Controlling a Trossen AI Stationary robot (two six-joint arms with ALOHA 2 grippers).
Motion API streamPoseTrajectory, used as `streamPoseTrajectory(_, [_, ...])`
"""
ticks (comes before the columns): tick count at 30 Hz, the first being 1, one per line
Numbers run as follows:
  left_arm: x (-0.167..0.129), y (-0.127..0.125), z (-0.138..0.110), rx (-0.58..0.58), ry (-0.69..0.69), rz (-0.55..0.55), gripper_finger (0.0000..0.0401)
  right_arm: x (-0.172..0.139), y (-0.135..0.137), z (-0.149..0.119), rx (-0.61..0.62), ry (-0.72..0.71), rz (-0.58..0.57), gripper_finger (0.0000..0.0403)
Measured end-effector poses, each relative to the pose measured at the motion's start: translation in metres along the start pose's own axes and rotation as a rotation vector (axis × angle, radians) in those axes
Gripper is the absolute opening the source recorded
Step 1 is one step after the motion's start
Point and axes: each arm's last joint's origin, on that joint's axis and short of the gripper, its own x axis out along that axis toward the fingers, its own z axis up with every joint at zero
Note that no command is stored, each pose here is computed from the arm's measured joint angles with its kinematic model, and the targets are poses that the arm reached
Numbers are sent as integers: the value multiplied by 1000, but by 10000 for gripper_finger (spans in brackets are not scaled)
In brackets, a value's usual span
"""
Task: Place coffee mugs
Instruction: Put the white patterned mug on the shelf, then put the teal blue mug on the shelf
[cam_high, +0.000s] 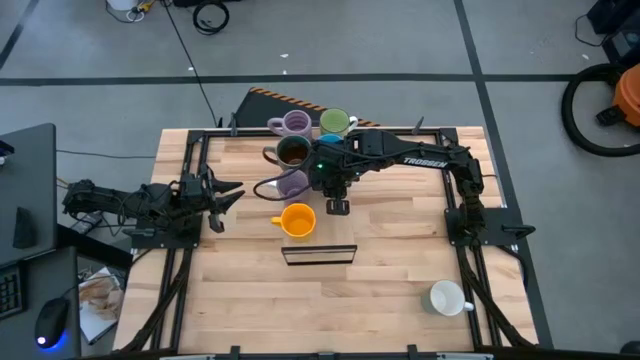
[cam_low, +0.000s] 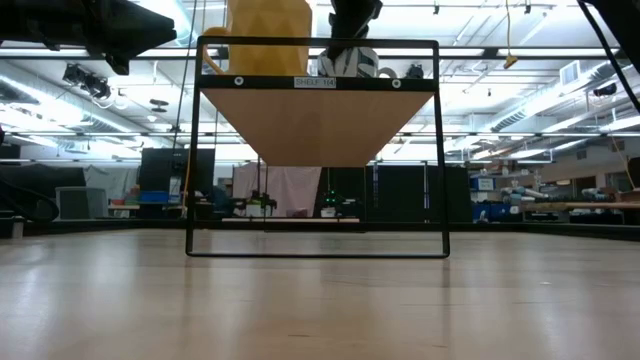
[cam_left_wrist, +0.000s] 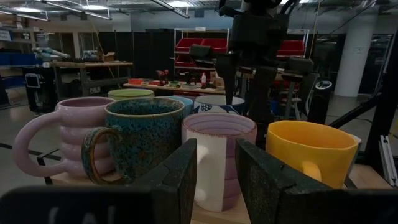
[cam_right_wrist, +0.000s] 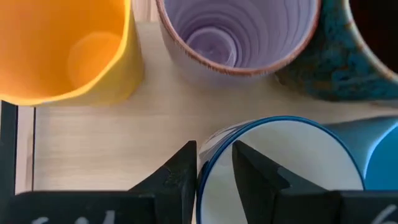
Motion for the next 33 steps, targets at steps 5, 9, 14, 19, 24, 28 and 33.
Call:
streamPoseTrajectory(5, [0, 0, 0, 0, 1, 0, 114, 0, 0, 2, -25, -17, -1, 109])
streamPoseTrajectory(9, [0, 0, 0, 0, 0, 0, 114, 0, 1, 2, -31, -18, -1, 110])
streamPoseTrajectory(14, [0, 0, 0, 1, 1, 0, 114, -6, 6, 1, -46, -26, -1, 125])
streamPoseTrajectory(19, [0, 0, 0, 2, 3, 0, 114, -18, 12, -2, -50, -42, -16, 159])
streamPoseTrajectory(24, [0, 0, 0, 3, 4, 0, 114, -38, 18, -7, -32, -71, -40, 194])
streamPoseTrajectory(28, [0, 0, -1, 3, 5, 0, 114, -50, 25, -13, -6, -66, -29, 212])
streamPoseTrajectory(33, [0, 0, -1, 5, 6, 0, 114, -53, 42, -26, 20, 51, -6, 213])
